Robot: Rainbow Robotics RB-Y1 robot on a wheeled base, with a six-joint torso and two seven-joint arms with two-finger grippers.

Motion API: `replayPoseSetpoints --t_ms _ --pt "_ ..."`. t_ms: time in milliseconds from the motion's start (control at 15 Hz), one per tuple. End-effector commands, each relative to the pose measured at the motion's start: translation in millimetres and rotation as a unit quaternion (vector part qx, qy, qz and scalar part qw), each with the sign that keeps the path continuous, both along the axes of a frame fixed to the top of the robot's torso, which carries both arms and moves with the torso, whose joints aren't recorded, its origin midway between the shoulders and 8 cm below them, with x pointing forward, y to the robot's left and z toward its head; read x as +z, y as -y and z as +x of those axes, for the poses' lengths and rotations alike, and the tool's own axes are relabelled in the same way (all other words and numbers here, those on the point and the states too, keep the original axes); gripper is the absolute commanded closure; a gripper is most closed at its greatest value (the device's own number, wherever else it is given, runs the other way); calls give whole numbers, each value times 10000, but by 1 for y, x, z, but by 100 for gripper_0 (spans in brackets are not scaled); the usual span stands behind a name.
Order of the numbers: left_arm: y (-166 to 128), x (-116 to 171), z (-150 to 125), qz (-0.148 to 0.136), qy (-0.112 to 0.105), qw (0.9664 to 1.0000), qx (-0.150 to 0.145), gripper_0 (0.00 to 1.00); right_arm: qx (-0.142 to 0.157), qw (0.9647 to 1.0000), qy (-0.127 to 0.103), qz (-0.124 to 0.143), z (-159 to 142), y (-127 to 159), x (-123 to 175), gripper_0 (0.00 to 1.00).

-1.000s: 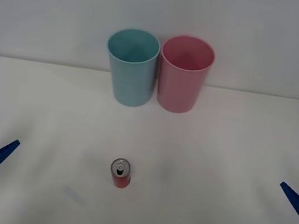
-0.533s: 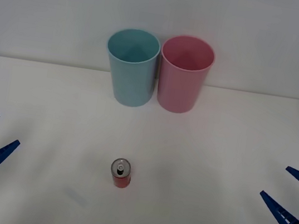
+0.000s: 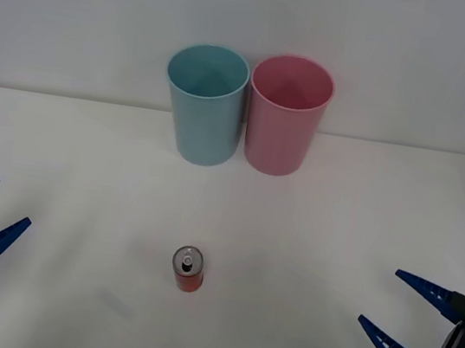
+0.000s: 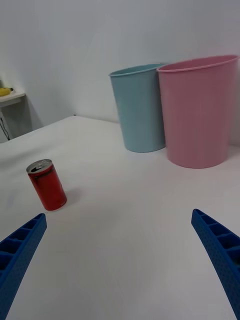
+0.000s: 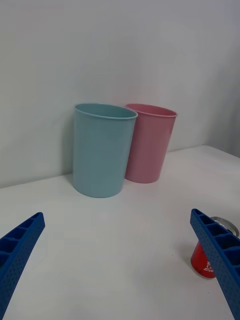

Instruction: Grasp the object on the table and drop it into the matching bin: aluminum can to the light blue bin, PET bottle to the pink bin.

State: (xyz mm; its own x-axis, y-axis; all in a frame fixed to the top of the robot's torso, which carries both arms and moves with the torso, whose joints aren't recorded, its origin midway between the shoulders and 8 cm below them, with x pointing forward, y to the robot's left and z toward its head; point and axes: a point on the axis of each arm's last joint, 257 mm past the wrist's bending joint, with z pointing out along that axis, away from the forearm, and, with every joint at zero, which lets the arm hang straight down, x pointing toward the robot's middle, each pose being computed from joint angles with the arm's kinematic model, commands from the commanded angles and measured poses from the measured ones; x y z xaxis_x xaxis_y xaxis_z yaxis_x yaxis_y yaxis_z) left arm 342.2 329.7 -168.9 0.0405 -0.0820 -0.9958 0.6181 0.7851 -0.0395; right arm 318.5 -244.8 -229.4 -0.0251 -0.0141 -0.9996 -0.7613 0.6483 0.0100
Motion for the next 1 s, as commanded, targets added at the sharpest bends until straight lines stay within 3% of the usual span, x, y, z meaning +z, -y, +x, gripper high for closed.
replayPoseSetpoints --t_ms 67,333,600,1000 --pt "0 0 0 0 0 10000 0 0 69 9996 193 -191 1 -12 -11 0" --pt "0 0 0 0 0 10000 0 0 329 9979 411 -378 7 -34 -31 0" --pt "0 0 0 0 0 10000 0 0 574 9969 412 -354 14 -64 -38 0" --pt "0 0 0 0 0 10000 0 0 625 9967 415 -296 31 -110 -46 0"
